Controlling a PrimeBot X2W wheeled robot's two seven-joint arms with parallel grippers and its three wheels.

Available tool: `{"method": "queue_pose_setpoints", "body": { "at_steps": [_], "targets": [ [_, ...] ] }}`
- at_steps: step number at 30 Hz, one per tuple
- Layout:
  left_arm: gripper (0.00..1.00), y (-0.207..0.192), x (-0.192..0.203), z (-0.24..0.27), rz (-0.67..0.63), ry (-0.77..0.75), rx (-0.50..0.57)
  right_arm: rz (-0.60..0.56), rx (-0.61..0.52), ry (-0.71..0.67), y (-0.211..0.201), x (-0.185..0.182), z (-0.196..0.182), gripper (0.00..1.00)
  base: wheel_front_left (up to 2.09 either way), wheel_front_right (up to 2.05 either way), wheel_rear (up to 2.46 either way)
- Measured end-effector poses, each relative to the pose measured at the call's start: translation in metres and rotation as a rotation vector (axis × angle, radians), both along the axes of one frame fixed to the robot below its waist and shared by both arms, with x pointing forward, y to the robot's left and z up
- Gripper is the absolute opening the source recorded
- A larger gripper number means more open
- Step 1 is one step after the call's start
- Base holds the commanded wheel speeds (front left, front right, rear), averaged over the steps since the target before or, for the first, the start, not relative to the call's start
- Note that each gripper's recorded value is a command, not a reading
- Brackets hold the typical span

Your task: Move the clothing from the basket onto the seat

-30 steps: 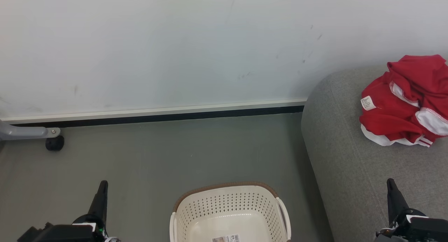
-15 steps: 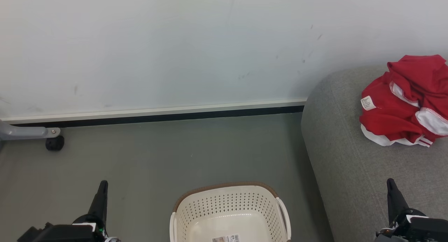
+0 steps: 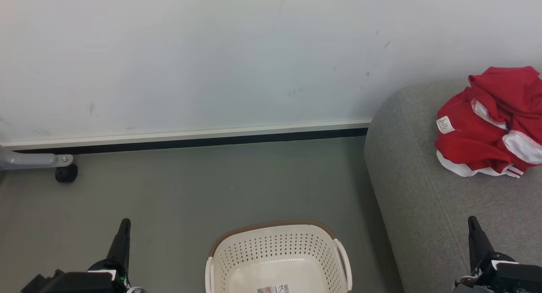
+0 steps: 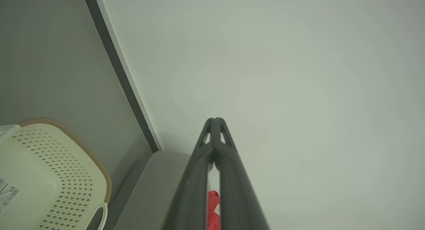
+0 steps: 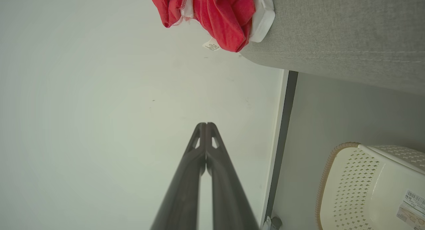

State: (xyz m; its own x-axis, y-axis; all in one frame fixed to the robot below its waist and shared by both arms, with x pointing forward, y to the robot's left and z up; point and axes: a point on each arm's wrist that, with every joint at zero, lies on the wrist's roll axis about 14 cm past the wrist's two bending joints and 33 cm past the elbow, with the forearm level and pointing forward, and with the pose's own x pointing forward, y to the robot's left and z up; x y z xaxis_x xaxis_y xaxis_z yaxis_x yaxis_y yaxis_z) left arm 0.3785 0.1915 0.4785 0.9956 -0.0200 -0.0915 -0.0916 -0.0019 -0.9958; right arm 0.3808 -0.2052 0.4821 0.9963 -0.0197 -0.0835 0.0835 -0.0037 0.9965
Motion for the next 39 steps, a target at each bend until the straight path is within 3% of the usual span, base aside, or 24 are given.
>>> {"method": "queue_pose_setpoints", "body": {
  "at_steps": [39],
  "targets": [
    [0.00, 0.0000, 0.0000, 0.0000, 0.000, 0.000, 0.000, 0.000, 0.000, 0.000, 0.0000, 0.0001, 0.0000, 0.00, 0.00, 0.00, 0.00]
  ]
}}
